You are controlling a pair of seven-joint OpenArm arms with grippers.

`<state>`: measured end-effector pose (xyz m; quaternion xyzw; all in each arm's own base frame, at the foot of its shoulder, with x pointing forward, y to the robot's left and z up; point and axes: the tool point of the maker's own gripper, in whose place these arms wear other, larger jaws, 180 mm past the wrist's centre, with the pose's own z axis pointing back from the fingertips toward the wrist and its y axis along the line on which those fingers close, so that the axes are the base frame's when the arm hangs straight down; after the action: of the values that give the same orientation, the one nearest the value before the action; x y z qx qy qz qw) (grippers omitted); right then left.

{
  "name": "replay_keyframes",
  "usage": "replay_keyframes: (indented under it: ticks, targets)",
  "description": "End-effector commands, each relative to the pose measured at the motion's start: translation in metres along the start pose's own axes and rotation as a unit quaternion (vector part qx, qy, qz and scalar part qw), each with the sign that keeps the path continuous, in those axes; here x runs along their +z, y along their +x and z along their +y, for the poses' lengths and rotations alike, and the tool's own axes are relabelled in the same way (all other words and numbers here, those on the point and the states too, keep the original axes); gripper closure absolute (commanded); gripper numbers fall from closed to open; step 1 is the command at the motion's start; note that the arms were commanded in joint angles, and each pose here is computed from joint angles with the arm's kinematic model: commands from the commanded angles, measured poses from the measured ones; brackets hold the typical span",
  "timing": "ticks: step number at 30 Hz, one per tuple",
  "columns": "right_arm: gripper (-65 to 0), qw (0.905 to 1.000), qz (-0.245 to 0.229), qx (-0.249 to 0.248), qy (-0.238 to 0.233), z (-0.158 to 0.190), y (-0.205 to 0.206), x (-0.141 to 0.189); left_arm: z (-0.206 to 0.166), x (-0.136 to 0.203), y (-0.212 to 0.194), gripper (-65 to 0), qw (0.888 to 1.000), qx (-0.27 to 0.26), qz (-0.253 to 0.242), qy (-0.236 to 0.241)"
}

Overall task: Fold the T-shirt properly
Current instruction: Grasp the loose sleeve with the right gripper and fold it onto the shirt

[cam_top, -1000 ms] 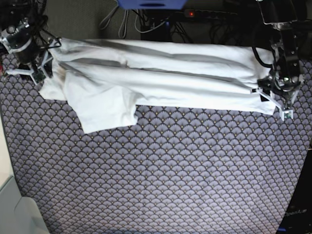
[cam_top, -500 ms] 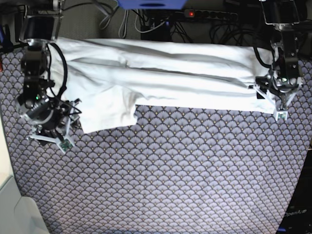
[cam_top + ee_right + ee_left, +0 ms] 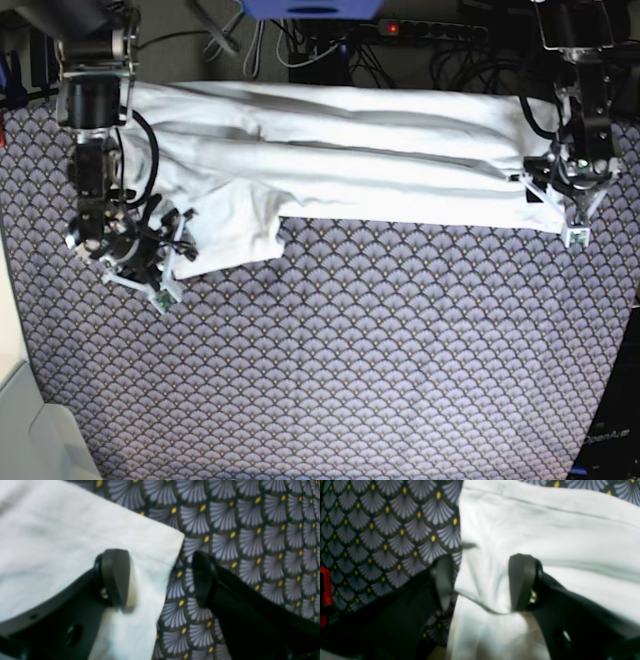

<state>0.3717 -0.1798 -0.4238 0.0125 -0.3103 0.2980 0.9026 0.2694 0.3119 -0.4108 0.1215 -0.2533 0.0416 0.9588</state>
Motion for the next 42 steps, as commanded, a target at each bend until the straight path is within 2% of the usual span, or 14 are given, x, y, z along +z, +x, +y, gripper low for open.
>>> replay_keyframes:
  ticks: [1, 4, 6, 12, 15, 22, 31, 35, 42]
  targets:
    - [-39.6, 0.9999, 0.005, 0.002, -0.010, -0.010, 0.003, 0.000, 0.007, 0.005, 0.013, -34.6, 1.000, -0.003, -0.017, 0.010]
    - [-38.2, 0.9999, 0.015, -0.003, -0.004, -0.010, -0.002, -0.005, 0.007, 0.005, 0.013, -34.6, 1.000, -0.003, -0.017, 0.010]
    - [-32.7, 0.9999, 0.011, -0.002, -0.005, -0.012, 0.001, -0.005, 0.007, 0.005, 0.013, -34.6, 1.000, -0.003, -0.017, 0.010]
    - [0.0, 0.9999, 0.010, 0.003, -0.011, -0.015, 0.005, -0.002, 0.007, 0.005, 0.014, -34.6, 1.000, -0.002, -0.019, 0.009]
    - [0.0, 0.9992, -0.008, 0.020, -0.033, -0.024, 0.013, 0.012, 0.006, 0.005, 0.014, -34.6, 1.000, -0.001, -0.019, 0.008]
    - [0.0, 0.9920, -0.066, 0.082, -0.070, -0.003, 0.033, 0.060, 0.004, 0.005, 0.015, -34.7, 1.000, -0.004, -0.019, 0.006]
    - [0.0, 0.9848, -0.065, 0.133, -0.091, 0.043, 0.021, 0.118, 0.007, 0.004, 0.014, -34.7, 1.000, -0.006, -0.018, 0.008]
    - [0.0, 0.9865, -0.050, 0.136, -0.077, 0.061, 0.001, 0.125, 0.008, 0.003, 0.014, -34.7, 1.000, -0.007, -0.017, 0.009]
    - [0.0, 0.9912, 0.001, 0.113, -0.070, 0.065, -0.048, 0.132, 0.007, 0.003, 0.011, -34.7, 1.000, -0.008, -0.015, 0.008]
